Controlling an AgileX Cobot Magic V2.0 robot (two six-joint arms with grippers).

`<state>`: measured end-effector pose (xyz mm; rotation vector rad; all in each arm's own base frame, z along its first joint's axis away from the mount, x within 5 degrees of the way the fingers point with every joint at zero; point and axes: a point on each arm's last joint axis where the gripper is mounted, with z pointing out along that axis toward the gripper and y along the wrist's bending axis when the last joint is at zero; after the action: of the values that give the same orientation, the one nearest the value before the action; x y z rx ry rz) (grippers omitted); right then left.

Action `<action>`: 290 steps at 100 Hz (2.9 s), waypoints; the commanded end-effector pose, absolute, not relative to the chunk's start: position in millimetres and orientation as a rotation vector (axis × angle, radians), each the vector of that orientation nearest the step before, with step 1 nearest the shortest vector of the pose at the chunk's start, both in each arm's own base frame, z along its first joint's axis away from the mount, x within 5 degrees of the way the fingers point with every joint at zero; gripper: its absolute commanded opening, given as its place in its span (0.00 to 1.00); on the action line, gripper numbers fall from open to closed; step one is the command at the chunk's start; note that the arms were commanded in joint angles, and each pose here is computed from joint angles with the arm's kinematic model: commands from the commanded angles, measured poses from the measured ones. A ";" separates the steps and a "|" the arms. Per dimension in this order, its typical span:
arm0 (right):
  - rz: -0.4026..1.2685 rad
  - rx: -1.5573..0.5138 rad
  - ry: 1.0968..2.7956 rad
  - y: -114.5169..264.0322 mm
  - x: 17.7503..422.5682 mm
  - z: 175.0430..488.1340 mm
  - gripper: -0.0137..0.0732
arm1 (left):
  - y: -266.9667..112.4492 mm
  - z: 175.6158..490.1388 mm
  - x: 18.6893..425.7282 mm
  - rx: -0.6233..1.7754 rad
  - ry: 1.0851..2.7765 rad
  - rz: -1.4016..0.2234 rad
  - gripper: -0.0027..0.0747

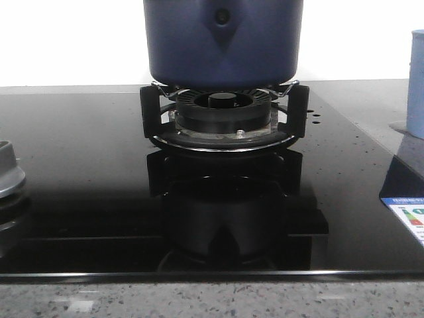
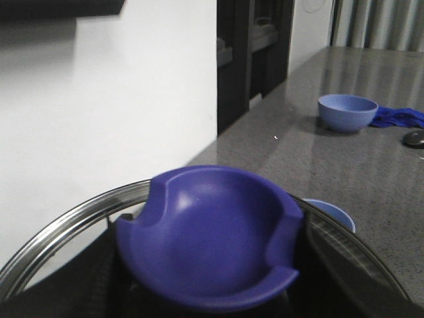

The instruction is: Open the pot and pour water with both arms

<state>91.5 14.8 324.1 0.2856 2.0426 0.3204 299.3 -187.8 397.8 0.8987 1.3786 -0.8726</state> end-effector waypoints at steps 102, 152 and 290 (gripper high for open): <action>0.414 0.194 1.869 22.1 96.7 348.9 0.08 | -67.7 395.5 176.5 0.607 1.489 -0.630 0.42; 0.417 0.162 1.844 23.4 97.1 351.3 0.08 | -67.7 395.8 176.5 0.603 1.487 -0.634 0.42; 0.073 -0.340 1.556 27.0 99.6 372.7 0.32 | -67.8 395.2 177.5 0.603 1.491 -0.635 0.41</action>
<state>98.5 28.1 352.4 -0.3356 1.6878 0.1179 181.7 -68.0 376.2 0.6653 1.5673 -0.5893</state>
